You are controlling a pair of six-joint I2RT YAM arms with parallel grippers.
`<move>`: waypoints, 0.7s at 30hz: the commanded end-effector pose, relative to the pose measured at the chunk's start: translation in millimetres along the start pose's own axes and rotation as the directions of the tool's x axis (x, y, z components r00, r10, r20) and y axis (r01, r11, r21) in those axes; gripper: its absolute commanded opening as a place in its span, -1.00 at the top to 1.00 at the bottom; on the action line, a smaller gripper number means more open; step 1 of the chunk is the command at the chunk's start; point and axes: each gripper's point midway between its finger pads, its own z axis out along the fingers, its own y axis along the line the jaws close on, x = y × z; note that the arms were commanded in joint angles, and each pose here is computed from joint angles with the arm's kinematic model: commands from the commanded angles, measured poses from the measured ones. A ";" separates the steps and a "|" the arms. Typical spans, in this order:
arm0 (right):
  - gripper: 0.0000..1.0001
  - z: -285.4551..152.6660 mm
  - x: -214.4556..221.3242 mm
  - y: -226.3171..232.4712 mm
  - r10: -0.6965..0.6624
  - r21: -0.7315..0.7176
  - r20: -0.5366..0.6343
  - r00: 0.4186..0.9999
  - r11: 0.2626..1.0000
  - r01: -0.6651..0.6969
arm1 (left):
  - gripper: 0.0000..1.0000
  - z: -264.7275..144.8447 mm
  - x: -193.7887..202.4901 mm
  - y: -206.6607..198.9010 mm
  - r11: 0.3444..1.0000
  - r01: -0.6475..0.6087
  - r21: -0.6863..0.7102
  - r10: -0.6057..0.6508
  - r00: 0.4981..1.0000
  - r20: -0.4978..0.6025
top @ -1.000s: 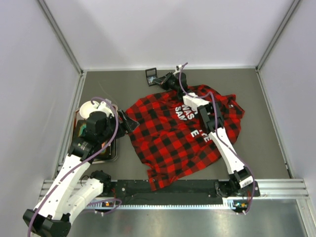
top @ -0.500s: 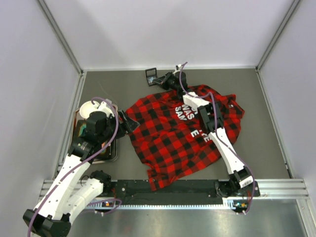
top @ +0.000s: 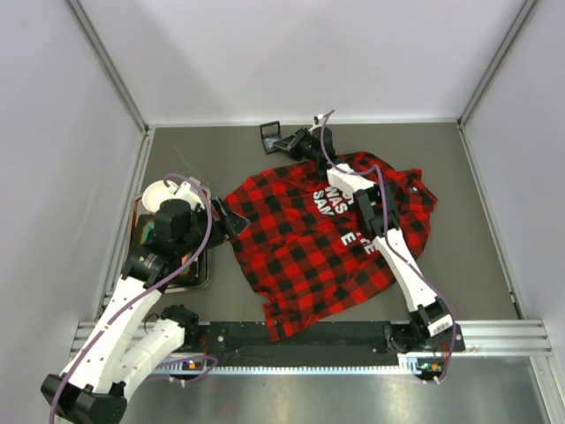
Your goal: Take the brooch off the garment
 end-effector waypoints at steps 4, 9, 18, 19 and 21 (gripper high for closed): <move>0.65 0.2 -6.6 4.2 -0.028 -0.003 0.006 1.000 1.000 0.028 | -0.60 -0.6 -10.2 -10.0 0.999 -0.006 0.043 0.004 0.999 0.041; 0.53 -1.2 -5.5 4.4 -0.029 -0.010 0.006 1.000 1.000 0.029 | -0.60 -0.1 -9.5 -9.3 0.999 -0.004 0.042 0.002 0.999 0.039; 0.39 -8.3 -6.6 6.7 -0.071 -0.005 0.021 0.997 0.997 0.072 | -0.59 -0.4 -12.0 -13.5 0.999 0.002 0.054 -0.004 0.999 0.041; 0.37 -8.2 -8.2 11.1 -0.078 -0.010 0.022 0.997 0.997 0.078 | -0.59 -0.2 -10.9 -13.8 0.998 0.004 0.056 -0.006 0.999 0.035; 0.34 -7.7 -11.3 20.4 -0.107 -0.023 0.020 0.994 0.994 0.107 | -0.59 -1.3 -11.9 -15.3 0.998 0.003 0.059 -0.005 0.999 0.036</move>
